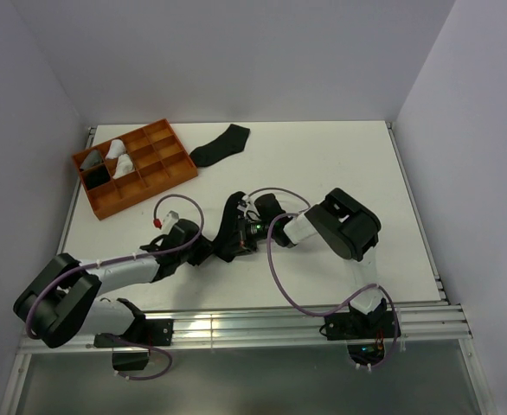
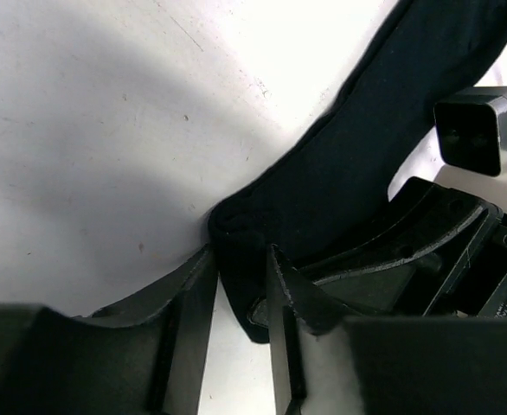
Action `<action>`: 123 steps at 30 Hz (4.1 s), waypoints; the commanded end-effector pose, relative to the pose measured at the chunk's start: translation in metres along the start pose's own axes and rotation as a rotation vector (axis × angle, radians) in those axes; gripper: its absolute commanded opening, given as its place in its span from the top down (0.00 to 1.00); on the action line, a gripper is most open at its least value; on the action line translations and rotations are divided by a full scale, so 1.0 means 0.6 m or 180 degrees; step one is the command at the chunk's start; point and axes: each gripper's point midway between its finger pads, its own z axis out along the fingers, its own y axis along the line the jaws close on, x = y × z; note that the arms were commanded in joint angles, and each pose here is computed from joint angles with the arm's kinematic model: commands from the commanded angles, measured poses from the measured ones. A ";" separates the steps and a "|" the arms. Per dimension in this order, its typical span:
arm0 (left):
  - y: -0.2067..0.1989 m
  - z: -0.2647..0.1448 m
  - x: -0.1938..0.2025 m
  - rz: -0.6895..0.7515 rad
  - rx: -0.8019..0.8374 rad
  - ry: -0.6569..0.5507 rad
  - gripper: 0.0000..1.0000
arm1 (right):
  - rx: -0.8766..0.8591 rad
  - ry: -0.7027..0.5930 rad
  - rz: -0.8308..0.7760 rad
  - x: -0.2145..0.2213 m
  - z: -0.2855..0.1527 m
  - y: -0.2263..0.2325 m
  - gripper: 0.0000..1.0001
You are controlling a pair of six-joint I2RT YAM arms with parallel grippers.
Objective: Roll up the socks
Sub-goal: Roll the sock at the center of the board.
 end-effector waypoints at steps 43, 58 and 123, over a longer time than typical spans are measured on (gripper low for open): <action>0.033 0.004 0.004 0.0689 -0.1134 0.0305 0.96 | 0.1433 -0.0842 -0.2242 -0.008 -0.027 0.021 0.66; 0.029 0.004 0.001 0.0703 -0.1140 0.0283 0.96 | 0.1434 -0.0837 -0.2161 -0.009 -0.025 0.023 0.56; 0.087 0.018 0.005 0.0481 -0.1001 0.0082 0.80 | 0.0911 -0.0136 -0.0830 -0.002 -0.024 -0.042 0.91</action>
